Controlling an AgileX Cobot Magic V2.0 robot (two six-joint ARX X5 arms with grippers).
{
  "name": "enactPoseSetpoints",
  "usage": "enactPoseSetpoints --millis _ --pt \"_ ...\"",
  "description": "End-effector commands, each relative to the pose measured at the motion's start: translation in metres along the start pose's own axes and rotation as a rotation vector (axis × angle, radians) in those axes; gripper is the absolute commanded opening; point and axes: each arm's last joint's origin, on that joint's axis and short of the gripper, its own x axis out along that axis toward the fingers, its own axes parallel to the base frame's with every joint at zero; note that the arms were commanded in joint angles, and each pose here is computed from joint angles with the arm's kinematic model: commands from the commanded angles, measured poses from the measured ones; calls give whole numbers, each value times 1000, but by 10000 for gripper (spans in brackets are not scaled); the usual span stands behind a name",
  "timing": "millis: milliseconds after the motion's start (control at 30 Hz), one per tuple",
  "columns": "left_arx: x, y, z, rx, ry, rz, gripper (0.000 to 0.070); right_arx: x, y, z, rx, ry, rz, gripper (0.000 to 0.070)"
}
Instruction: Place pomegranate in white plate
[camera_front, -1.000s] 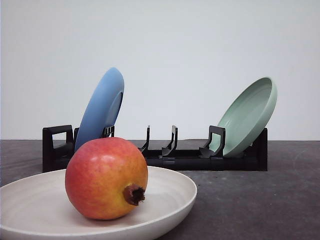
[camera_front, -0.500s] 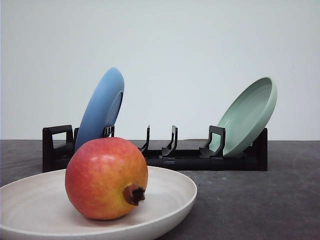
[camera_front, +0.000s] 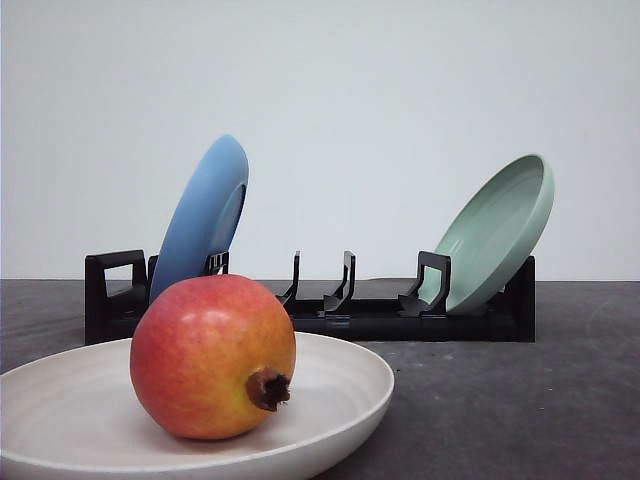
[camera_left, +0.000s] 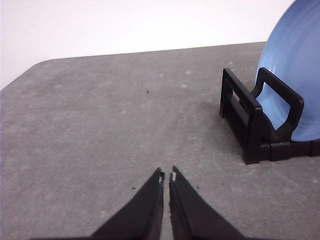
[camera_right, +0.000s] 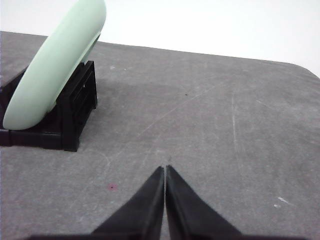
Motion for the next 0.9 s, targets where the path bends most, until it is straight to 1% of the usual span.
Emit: enactPoseSetpoints --millis 0,867 --pt "1 0 -4 -2 14 -2 0 0 0 0 -11 -7 -2 0" --pt "1 0 -4 -2 14 -2 0 0 0 0 -11 -7 -2 0"
